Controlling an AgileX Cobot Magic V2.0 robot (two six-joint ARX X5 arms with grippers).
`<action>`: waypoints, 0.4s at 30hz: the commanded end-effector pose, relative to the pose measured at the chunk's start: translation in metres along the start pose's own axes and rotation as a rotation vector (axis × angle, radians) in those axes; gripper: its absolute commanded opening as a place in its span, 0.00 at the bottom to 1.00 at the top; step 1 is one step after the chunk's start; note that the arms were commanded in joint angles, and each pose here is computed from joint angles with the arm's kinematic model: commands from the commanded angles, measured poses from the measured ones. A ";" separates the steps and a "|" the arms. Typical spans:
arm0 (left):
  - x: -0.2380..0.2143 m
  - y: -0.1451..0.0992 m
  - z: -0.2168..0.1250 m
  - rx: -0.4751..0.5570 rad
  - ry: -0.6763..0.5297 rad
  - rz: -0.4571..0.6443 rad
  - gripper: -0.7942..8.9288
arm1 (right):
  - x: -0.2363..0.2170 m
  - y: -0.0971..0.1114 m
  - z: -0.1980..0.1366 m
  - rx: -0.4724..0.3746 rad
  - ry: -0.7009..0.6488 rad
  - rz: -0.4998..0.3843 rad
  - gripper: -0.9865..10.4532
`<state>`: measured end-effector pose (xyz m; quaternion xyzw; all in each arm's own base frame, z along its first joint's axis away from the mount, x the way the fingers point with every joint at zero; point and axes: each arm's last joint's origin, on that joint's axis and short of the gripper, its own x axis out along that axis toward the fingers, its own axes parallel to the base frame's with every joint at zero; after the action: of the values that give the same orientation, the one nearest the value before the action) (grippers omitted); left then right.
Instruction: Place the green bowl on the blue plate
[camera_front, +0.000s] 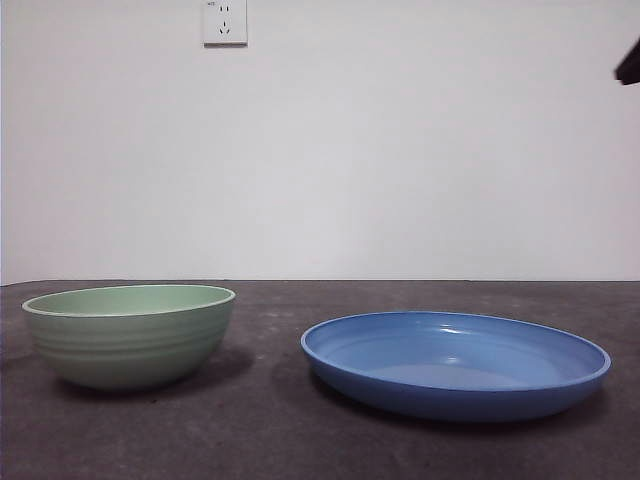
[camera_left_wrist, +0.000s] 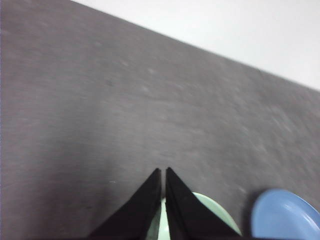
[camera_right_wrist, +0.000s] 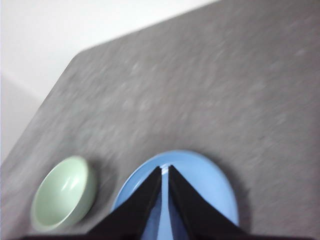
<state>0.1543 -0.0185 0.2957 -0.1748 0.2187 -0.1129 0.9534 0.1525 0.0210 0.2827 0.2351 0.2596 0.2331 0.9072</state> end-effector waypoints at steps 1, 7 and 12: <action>0.005 -0.014 0.021 0.054 0.057 -0.106 0.10 | 0.004 0.008 0.009 -0.041 0.046 0.049 0.10; 0.026 -0.042 0.040 0.131 0.253 -0.285 0.10 | 0.015 0.024 0.021 -0.131 0.172 0.150 0.10; 0.040 -0.058 0.038 0.161 0.342 -0.379 0.11 | 0.017 0.030 0.024 -0.170 0.198 0.175 0.10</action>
<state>0.1974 -0.0700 0.3290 -0.1273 0.3429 -0.3218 0.8733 0.1692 0.0456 0.3062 0.1701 0.3167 0.3466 0.8664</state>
